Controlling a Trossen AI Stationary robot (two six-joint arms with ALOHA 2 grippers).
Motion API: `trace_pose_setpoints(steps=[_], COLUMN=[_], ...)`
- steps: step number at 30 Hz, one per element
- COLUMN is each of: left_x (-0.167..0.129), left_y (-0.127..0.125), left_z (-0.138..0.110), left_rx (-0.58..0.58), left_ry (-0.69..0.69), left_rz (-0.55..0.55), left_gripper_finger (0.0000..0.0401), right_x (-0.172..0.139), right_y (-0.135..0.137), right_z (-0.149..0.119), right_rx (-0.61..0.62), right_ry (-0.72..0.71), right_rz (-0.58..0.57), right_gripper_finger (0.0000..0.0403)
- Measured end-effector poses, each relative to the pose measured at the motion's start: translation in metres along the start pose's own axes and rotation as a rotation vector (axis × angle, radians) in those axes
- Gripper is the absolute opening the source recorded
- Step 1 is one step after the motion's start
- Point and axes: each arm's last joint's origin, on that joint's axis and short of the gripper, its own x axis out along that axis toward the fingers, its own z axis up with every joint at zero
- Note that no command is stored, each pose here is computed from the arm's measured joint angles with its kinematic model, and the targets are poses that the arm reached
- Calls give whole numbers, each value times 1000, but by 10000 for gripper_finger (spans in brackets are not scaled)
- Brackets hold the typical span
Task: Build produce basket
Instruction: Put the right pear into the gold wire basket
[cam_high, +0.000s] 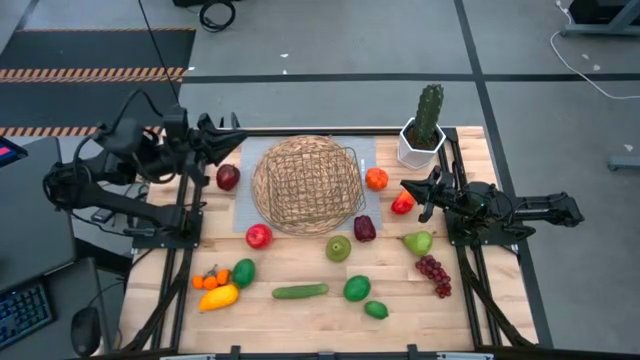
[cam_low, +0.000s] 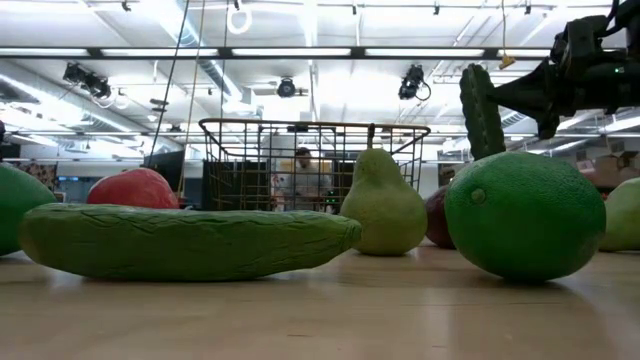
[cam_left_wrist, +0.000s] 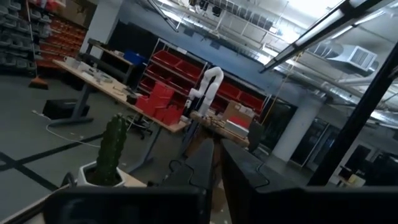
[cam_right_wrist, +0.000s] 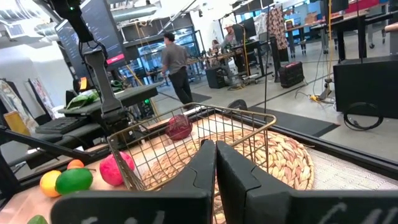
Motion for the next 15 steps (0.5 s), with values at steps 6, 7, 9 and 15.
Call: trace_pose_setpoints(steps=[6,7,9,15], left_x=[0,0,0,10], left_y=[1,1,1,4], left_z=[-1,-1,-1,-17], left_rx=[50,54,54,89], left_ry=[12,12,12,115], left_rz=[10,11,11,57], left_gripper_finger=[36,37,37,41], right_x=[0,0,-1,-5], right_y=[1,2,3,10], right_z=[5,7,12,50], right_rx=[52,69,89,79], right_ry=[-50,-68,-111,-232], right_rz=[14,23,34,71], right_gripper_finger=[19,19,19,19])
